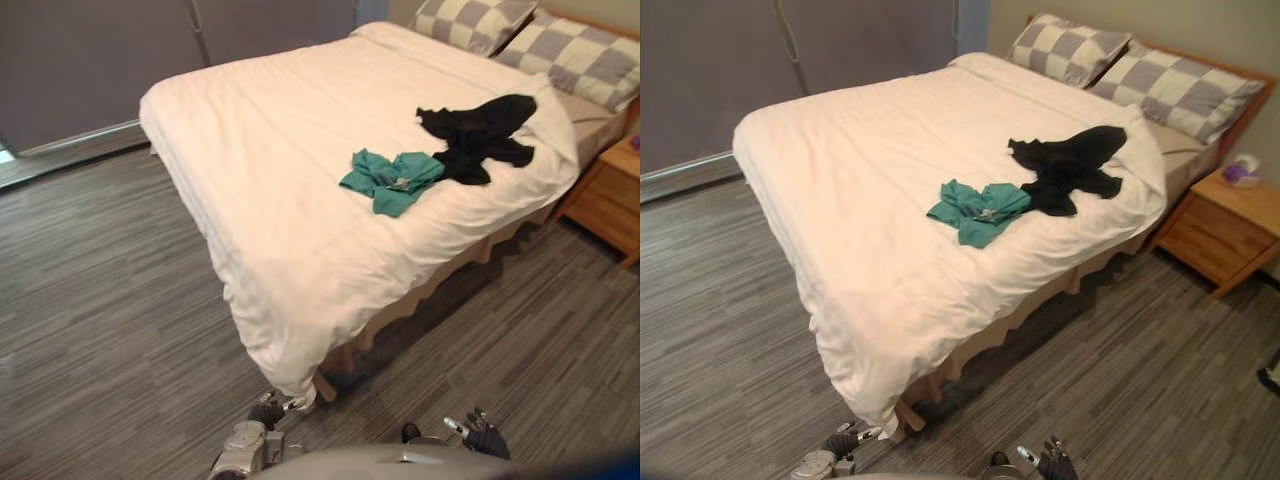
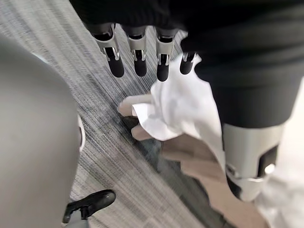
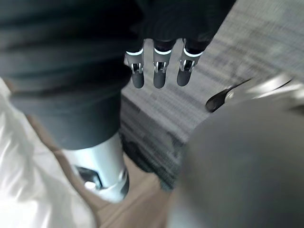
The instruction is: Tidy the bed and pick cloth on bed and put in laundry
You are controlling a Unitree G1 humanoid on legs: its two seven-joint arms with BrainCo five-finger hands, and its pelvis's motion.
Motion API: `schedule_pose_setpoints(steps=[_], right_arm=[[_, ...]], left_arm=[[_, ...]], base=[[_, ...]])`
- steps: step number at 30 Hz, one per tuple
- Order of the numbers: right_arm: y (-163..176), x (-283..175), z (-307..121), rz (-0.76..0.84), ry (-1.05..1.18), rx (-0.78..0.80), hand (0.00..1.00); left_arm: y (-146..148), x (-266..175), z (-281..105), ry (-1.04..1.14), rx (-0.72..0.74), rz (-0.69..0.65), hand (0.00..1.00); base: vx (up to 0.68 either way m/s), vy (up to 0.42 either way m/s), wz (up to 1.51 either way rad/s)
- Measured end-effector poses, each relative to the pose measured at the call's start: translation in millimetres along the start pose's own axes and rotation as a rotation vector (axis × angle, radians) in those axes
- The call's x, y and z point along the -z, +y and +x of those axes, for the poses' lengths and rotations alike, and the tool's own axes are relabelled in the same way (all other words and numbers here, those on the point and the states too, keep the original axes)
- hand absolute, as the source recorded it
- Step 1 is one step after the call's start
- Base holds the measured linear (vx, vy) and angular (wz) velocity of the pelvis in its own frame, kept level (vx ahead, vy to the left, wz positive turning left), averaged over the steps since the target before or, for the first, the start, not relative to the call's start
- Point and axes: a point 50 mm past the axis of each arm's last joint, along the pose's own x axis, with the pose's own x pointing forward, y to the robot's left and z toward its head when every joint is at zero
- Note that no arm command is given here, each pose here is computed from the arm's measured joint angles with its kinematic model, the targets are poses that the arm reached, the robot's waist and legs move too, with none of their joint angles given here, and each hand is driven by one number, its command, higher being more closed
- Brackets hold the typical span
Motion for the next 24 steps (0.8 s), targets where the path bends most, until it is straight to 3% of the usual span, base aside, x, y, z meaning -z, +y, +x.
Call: schedule_pose_setpoints(steps=[12,16,24], right_arm=[[17,-51,27,-0.036,-0.033,-0.041,0.0],[26,-36,25,0.003,0.035,-0.061,0.0],[5,-27,20,0.004,0.073,-0.007,0.0]], left_arm=[[-19,-15,3,-0.01,0.049,0.147,0.0],[-7,-27,5,-0.042,0.013,0.208,0.0],[-36,-36,4,-0.149,0.103,0.218,0.0]], base=[[0.23,-0.156,-0.93],[0.44,-0.1,-1.34],[-0.09,-0.112,-0.37]])
